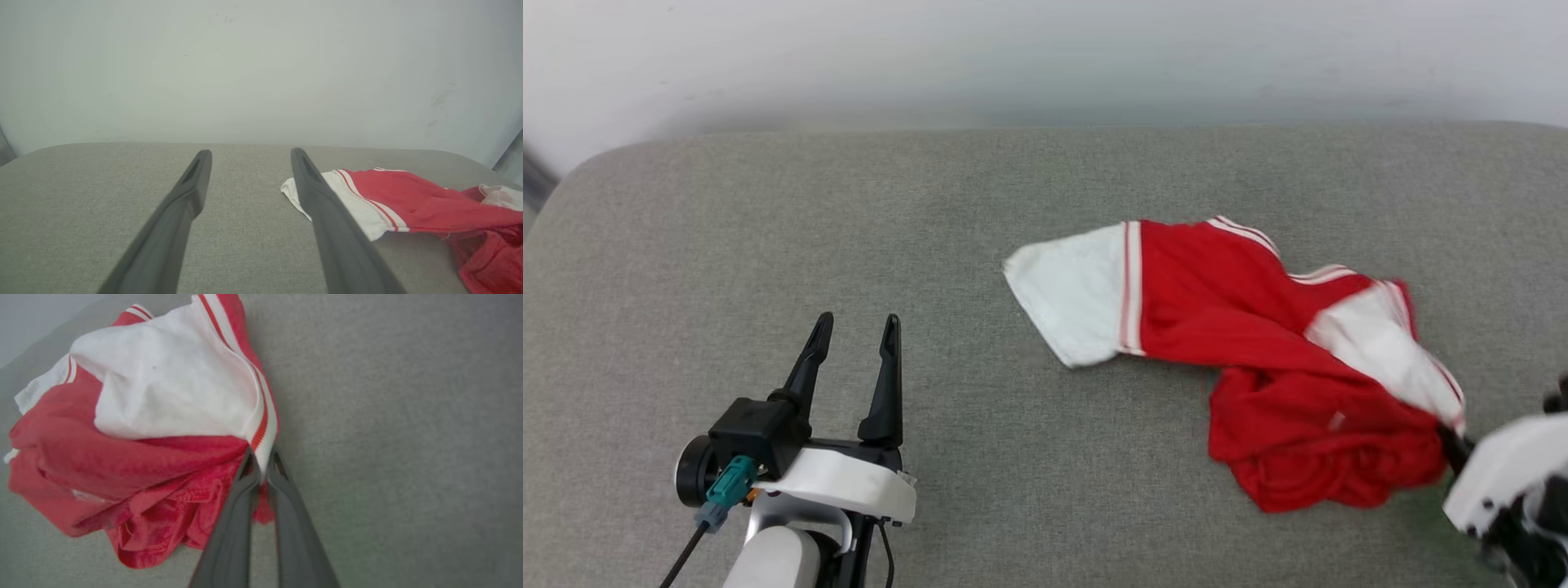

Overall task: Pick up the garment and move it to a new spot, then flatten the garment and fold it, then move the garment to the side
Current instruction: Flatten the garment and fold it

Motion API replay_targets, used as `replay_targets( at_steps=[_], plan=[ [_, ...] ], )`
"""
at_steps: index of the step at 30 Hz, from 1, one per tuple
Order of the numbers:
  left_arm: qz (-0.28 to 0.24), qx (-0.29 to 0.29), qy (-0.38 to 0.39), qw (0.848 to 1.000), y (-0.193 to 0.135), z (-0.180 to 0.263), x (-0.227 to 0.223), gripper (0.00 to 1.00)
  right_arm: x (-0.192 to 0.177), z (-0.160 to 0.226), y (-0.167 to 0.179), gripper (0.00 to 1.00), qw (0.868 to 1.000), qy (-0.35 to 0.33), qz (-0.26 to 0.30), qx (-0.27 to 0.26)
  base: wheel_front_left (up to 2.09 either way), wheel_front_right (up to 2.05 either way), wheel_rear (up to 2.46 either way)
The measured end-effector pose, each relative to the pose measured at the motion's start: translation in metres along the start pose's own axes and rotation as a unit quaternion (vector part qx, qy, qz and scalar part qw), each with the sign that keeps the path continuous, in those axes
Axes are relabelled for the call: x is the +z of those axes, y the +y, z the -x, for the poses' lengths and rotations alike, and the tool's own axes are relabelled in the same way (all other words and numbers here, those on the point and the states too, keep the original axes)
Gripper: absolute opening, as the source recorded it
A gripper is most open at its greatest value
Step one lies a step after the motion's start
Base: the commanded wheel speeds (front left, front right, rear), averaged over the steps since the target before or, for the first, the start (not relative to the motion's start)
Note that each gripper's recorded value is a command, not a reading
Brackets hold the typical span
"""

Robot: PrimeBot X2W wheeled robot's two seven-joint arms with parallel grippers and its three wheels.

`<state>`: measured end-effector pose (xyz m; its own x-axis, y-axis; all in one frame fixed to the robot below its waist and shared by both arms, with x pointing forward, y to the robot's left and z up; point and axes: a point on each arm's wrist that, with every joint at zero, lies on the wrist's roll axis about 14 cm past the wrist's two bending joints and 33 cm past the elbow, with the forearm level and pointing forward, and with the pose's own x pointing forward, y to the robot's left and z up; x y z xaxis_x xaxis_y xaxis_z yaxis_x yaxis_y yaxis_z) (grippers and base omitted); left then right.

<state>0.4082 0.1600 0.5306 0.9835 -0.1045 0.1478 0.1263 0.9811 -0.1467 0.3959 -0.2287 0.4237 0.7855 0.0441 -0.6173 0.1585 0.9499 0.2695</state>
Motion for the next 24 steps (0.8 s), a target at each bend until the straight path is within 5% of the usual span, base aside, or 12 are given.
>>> replay_targets(
  at_steps=[3,4,12,24],
  plan=[
    [0.001,-0.003,0.002,1.0,-0.001,0.0,-0.002,1.0,-0.031,0.005,-0.028,0.02,0.998,0.027,-0.043,-0.033,0.0,0.0,0.0],
    [0.0,-0.003,0.006,1.0,-0.001,0.001,-0.004,1.0,-0.051,0.005,-0.03,1.0,0.997,0.027,-0.06,-0.031,0.0,0.0,0.0],
    [-0.001,-0.002,0.007,1.0,-0.002,0.009,-0.002,1.0,-0.03,0.015,0.001,1.0,0.998,-0.07,-0.004,0.007,0.0,0.0,0.0],
    [-0.001,-0.009,0.001,1.0,-0.008,0.014,0.004,1.0,-0.005,0.05,0.037,1.0,0.991,-0.083,0.093,0.046,0.0,0.0,0.0]
  ],
)
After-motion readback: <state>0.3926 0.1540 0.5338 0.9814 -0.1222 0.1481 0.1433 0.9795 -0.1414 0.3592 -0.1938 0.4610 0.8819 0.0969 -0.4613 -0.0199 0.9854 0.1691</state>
